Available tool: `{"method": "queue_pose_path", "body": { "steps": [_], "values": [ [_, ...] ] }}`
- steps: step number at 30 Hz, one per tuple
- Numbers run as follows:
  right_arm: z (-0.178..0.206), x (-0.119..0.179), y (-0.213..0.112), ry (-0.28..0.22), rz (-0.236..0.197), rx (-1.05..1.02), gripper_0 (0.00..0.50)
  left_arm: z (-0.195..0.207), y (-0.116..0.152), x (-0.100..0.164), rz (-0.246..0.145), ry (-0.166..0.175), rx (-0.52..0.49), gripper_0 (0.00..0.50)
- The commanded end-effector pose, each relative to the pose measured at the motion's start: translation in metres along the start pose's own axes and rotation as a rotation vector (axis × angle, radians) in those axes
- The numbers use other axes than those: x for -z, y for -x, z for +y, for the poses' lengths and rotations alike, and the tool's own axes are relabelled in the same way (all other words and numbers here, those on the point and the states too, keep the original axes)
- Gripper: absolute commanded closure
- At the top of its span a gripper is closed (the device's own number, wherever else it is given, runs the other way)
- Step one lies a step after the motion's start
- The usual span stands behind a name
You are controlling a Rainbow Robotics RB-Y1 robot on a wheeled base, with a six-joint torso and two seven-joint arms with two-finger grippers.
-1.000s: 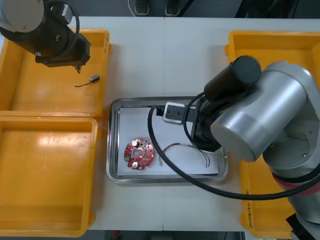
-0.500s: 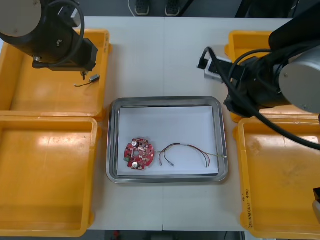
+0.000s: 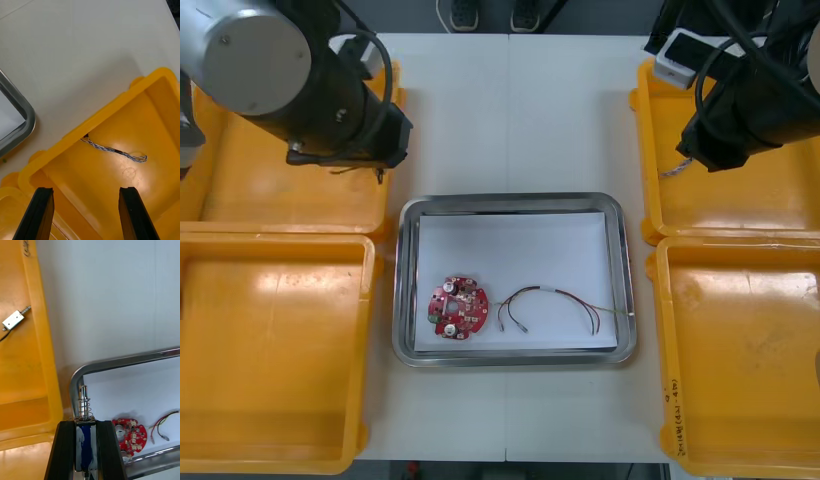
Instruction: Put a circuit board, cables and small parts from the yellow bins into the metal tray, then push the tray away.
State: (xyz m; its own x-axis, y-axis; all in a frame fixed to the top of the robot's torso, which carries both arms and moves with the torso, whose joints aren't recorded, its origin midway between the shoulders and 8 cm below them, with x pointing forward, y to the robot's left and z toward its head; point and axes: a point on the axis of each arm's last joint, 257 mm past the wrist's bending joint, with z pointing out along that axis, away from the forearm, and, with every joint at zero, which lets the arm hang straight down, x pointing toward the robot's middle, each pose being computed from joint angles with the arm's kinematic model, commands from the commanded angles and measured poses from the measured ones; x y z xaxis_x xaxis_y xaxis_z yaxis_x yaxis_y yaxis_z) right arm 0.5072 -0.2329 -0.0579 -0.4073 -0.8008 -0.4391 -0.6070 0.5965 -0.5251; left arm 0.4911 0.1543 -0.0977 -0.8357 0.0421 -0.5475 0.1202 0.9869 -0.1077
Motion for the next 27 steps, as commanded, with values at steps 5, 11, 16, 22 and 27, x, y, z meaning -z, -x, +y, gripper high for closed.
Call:
{"method": "queue_pose_path", "body": {
  "steps": [5, 11, 16, 22, 27],
  "values": [
    [-0.069, 0.016, -0.011, -0.084, 0.029, -0.204, 0.000, -0.056, -0.037, -0.023, 0.046, -0.069, -0.035, 0.499],
    [-0.087, 0.007, -0.032, -0.083, 0.080, -0.322, 0.000, -0.070, -0.061, -0.045, 0.094, -0.067, -0.079, 0.498],
    [-0.097, 0.004, -0.041, -0.095, 0.109, -0.455, 0.000, -0.073, -0.071, -0.061, 0.117, -0.061, -0.090, 0.500],
    [-0.098, -0.005, -0.054, -0.098, 0.155, -0.625, 0.000, -0.064, -0.080, -0.083, 0.140, -0.019, -0.100, 0.498],
    [-0.098, -0.011, -0.052, -0.079, 0.169, -0.760, 0.000, -0.061, -0.085, -0.098, 0.163, -0.009, -0.088, 0.499]
  ]
}}
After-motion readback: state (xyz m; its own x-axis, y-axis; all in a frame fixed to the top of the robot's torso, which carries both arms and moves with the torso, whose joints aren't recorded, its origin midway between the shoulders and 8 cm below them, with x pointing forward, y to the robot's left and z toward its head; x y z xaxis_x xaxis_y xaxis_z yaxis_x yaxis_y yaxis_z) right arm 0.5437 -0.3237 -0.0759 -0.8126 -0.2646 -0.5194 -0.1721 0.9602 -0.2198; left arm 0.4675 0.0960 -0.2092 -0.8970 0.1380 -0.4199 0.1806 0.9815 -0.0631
